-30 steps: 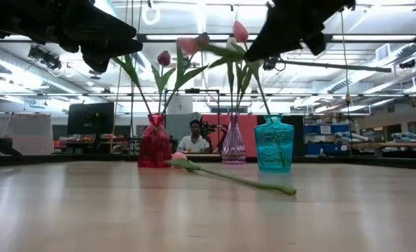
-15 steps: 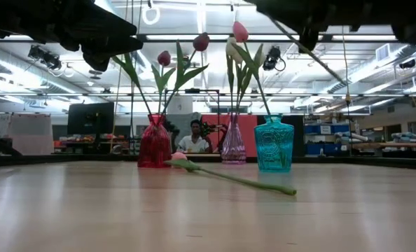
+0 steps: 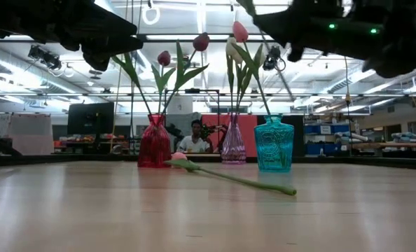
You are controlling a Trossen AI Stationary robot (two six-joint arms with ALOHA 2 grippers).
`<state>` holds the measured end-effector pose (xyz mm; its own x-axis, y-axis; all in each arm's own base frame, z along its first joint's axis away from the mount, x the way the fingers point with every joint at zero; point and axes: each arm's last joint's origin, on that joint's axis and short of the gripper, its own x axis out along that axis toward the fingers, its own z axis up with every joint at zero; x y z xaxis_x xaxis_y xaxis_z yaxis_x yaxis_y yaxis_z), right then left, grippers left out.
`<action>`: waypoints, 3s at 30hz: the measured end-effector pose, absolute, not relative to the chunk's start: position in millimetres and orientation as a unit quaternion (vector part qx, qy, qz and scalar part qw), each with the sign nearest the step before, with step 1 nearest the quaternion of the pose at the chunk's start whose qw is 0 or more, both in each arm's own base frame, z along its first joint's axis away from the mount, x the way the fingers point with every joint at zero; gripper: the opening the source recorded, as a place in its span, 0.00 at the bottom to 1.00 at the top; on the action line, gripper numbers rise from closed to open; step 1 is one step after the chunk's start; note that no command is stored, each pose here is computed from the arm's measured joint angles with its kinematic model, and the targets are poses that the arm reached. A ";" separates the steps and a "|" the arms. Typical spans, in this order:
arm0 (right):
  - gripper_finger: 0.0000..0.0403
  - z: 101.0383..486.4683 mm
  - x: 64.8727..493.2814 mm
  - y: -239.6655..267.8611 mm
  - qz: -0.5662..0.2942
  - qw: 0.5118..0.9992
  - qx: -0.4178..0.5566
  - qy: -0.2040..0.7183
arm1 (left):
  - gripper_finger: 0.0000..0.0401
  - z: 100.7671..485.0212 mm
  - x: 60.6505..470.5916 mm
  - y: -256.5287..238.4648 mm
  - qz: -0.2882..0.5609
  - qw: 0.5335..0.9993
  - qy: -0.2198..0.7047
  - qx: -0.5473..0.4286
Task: Sort flowers into vase by color
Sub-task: Put the pink tulip into the blue vase
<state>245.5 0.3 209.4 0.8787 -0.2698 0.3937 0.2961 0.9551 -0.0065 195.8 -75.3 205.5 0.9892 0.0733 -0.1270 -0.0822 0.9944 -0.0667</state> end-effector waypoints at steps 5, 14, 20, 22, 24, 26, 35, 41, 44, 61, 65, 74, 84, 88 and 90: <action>0.03 212.9 271.5 0.0 -0.154 0.964 -0.090 -0.195 | 0.44 205.2 195.8 -75.3 0.039 0.997 0.064 -0.035; 0.03 205.3 288.9 -0.7 -0.188 0.955 -0.154 -0.167 | 0.44 203.9 195.6 -75.2 0.040 0.996 0.070 -0.034; 0.03 193.7 292.5 5.2 -0.195 0.951 -0.199 -0.137 | 0.44 204.2 195.7 -75.3 0.040 0.996 0.068 -0.035; 0.03 192.1 292.9 7.0 -0.194 0.948 -0.215 -0.129 | 0.44 204.8 195.8 -75.3 0.040 0.996 0.065 -0.037; 0.03 192.0 292.2 8.0 -0.193 0.947 -0.223 -0.129 | 0.44 204.7 195.7 -75.3 0.040 0.996 0.066 -0.036; 0.03 191.4 291.2 8.0 -0.193 0.947 -0.223 -0.128 | 0.44 204.3 195.7 -75.3 0.040 0.996 0.067 -0.035; 0.10 172.1 276.1 8.6 -0.178 0.959 -0.199 -0.094 | 0.44 203.7 195.6 -75.2 0.040 0.996 0.070 -0.035; 0.16 161.3 264.8 15.4 -0.187 0.964 -0.174 -0.070 | 0.44 203.3 195.5 -75.2 0.040 0.996 0.073 -0.033; 0.20 157.7 260.1 21.5 -0.206 0.962 -0.170 -0.056 | 0.44 203.1 195.5 -75.2 0.041 0.996 0.073 -0.033; 0.33 145.2 238.5 73.9 -0.262 0.960 -0.101 -0.007 | 0.44 203.0 195.5 -75.2 0.041 0.996 0.074 -0.036; 0.33 136.3 247.8 86.7 -0.210 0.975 -0.068 0.034 | 0.44 203.0 195.5 -75.2 0.041 0.996 0.074 -0.035; 0.32 151.6 307.7 107.9 -0.140 0.967 -0.011 0.214 | 0.44 203.1 195.5 -75.1 0.042 0.996 0.073 -0.042; 0.41 191.9 335.5 120.9 -0.107 0.959 0.024 0.263 | 0.44 203.1 195.5 -75.1 0.042 0.996 0.073 -0.042; 0.52 190.0 347.2 129.2 -0.103 0.959 0.024 0.263 | 0.44 203.3 195.5 -75.2 0.042 0.996 0.072 -0.042; 0.58 180.7 359.1 135.7 -0.096 0.957 0.025 0.273 | 0.44 203.5 195.6 -75.2 0.042 0.996 0.071 -0.043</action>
<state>359.1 135.7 180.7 0.8323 -0.1694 -0.5279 0.1970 0.9804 -0.0040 195.6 -75.2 203.5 0.9865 0.0767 -0.1450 -0.0889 0.9929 -0.0790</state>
